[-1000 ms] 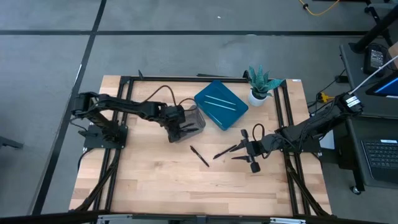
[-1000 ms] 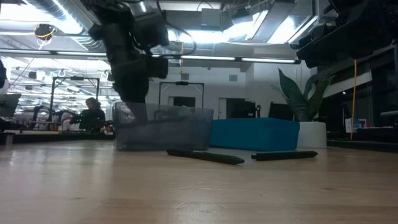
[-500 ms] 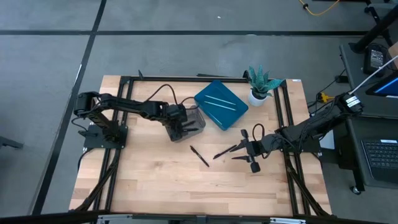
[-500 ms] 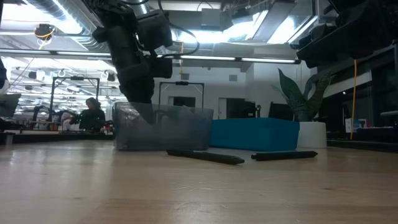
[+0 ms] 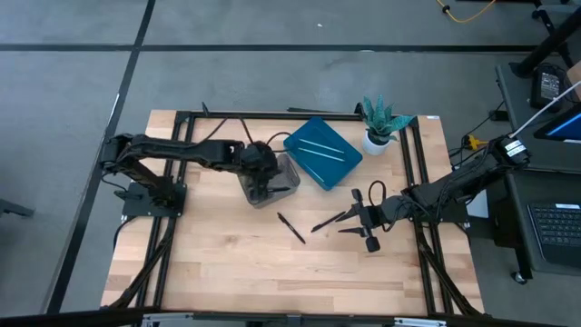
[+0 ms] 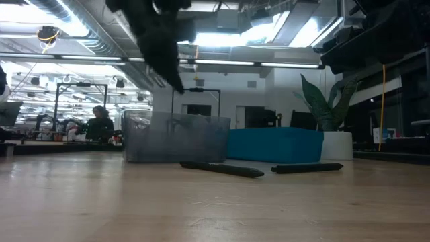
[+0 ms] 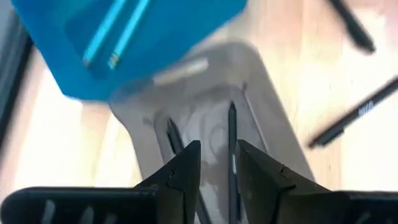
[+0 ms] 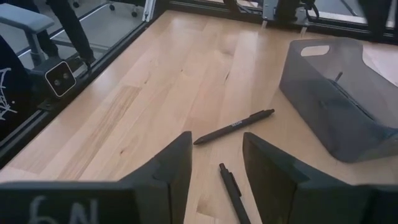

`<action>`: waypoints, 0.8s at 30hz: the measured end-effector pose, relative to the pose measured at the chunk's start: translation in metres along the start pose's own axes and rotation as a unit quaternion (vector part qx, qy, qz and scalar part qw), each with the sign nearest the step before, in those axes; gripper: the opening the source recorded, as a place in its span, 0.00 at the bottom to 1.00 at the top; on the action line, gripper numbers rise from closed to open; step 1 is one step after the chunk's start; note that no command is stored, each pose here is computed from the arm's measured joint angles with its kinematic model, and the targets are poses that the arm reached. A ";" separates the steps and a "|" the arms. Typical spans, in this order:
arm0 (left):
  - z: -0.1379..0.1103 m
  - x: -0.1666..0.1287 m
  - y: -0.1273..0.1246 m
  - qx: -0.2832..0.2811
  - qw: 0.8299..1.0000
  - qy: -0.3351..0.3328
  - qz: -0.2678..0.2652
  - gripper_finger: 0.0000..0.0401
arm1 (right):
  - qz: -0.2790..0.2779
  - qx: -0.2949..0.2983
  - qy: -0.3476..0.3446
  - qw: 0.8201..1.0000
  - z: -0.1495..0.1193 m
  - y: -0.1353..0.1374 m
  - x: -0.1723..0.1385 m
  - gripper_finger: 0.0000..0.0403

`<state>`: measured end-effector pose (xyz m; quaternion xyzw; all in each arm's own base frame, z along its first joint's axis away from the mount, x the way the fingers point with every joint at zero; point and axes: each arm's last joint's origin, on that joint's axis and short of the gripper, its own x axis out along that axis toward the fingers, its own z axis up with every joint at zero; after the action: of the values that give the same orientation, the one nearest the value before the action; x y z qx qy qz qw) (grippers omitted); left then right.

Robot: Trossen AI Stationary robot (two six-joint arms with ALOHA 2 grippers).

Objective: Sort pens & pencils
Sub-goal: Put the black pen into the black bin

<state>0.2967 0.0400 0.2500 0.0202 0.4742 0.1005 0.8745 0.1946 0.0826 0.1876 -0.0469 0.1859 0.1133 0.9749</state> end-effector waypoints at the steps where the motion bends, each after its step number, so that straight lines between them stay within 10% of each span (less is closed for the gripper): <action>1: 0.004 -0.003 -0.001 0.008 1.000 -0.009 0.003 0.23 | 0.000 0.001 0.000 1.000 0.000 0.000 0.000 0.36; 24: 0.009 -0.002 -0.097 0.187 0.977 -0.061 -0.079 0.23 | 0.005 0.015 -0.002 1.000 0.001 0.000 0.000 0.36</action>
<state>0.3184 -0.0547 0.2441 0.1520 0.4302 -0.0610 0.8877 0.1947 0.0830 0.1881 -0.0314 0.1857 0.1155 0.9753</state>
